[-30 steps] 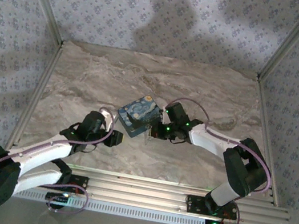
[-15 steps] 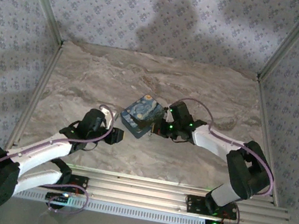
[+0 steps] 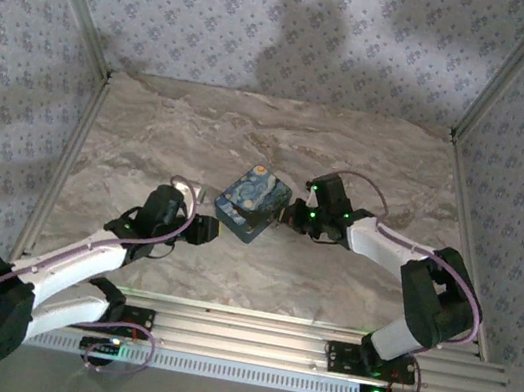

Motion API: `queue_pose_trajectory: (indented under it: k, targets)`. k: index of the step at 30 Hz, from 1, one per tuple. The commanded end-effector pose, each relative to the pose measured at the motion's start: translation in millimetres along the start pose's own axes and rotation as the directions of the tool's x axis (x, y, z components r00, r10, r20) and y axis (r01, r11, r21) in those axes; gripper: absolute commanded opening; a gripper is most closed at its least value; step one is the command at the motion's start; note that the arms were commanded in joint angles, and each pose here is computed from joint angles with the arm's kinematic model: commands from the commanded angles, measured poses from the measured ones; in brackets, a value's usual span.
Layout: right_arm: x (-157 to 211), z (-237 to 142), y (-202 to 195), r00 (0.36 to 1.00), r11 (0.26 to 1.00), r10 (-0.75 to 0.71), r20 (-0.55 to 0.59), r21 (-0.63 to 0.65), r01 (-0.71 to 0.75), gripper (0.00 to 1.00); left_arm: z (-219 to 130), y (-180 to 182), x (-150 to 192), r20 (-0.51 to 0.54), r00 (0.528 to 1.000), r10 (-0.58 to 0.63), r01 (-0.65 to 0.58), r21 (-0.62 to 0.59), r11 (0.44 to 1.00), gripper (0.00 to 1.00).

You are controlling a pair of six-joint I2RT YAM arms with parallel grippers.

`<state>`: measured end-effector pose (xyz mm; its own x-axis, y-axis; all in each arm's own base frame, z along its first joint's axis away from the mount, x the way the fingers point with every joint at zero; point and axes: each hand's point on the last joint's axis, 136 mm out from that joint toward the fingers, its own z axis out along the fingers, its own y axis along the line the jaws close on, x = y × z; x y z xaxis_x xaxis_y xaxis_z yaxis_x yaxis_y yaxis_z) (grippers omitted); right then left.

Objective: Unlock a padlock with a key

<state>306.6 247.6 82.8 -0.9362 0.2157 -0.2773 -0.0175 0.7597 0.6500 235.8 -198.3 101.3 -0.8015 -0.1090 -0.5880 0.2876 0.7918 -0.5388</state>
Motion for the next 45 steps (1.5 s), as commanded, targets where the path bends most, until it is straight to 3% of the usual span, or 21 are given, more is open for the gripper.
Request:
queue_pose_trajectory:
  k: [1, 11, 16, 20, 25, 28, 31, 34, 45]
  targets:
    - [-15.7, -10.7, 4.0, 0.997, 0.999, 0.041, 0.065, -0.037, -0.039, 0.0, -1.2, -5.3, -6.5, 0.018, 1.0, -0.017, 0.017, 0.022, 1.0, 0.45]
    - [-33.7, -16.3, -0.4, 0.984, 0.996, 0.09, 0.151, -0.029, -0.087, 0.0, -3.1, -1.0, -3.5, 0.019, 1.0, -0.012, 0.011, 0.005, 1.0, 0.46]
    - [-31.1, -26.2, 1.1, 0.988, 0.998, 0.064, 0.141, -0.019, -0.062, 0.0, -8.2, 1.1, -3.7, 0.017, 1.0, 0.007, -0.007, -0.017, 1.0, 0.47]
    - [-15.1, -35.9, -6.1, 0.998, 1.0, -0.001, 0.068, 0.016, 0.0, 0.0, -17.1, 4.7, -5.3, 0.009, 0.999, 0.036, -0.035, -0.056, 0.998, 0.53]
    - [24.5, -43.5, -28.0, 0.996, 0.999, -0.019, -0.086, 0.038, 0.022, 0.0, -29.6, 10.1, -9.6, 0.008, 0.999, 0.04, -0.039, -0.093, 0.995, 0.76]
    - [50.2, -44.1, -31.3, 0.983, 0.998, -0.048, -0.177, -0.038, 0.041, 0.0, -35.2, 14.2, -12.2, 0.011, 1.0, 0.029, -0.028, -0.11, 0.994, 0.84]
    - [73.8, -43.8, -29.9, 0.96, 0.993, -0.082, -0.268, -0.1, 0.057, 0.0, -37.7, 18.4, -13.4, 0.011, 1.0, 0.015, -0.014, -0.124, 0.992, 0.86]
    - [84.0, -42.0, -41.4, 0.95, 0.994, -0.103, -0.293, -0.073, 0.085, 0.0, -37.9, 21.0, -13.4, 0.008, 1.0, -0.002, 0.003, -0.132, 0.991, 0.87]
    - [77.3, -37.7, -68.6, 0.941, 0.989, -0.112, -0.318, 0.052, 0.135, 0.08, -42.6, 20.2, -3.3, -0.023, 0.999, -0.025, 0.022, -0.123, 0.992, 0.9]
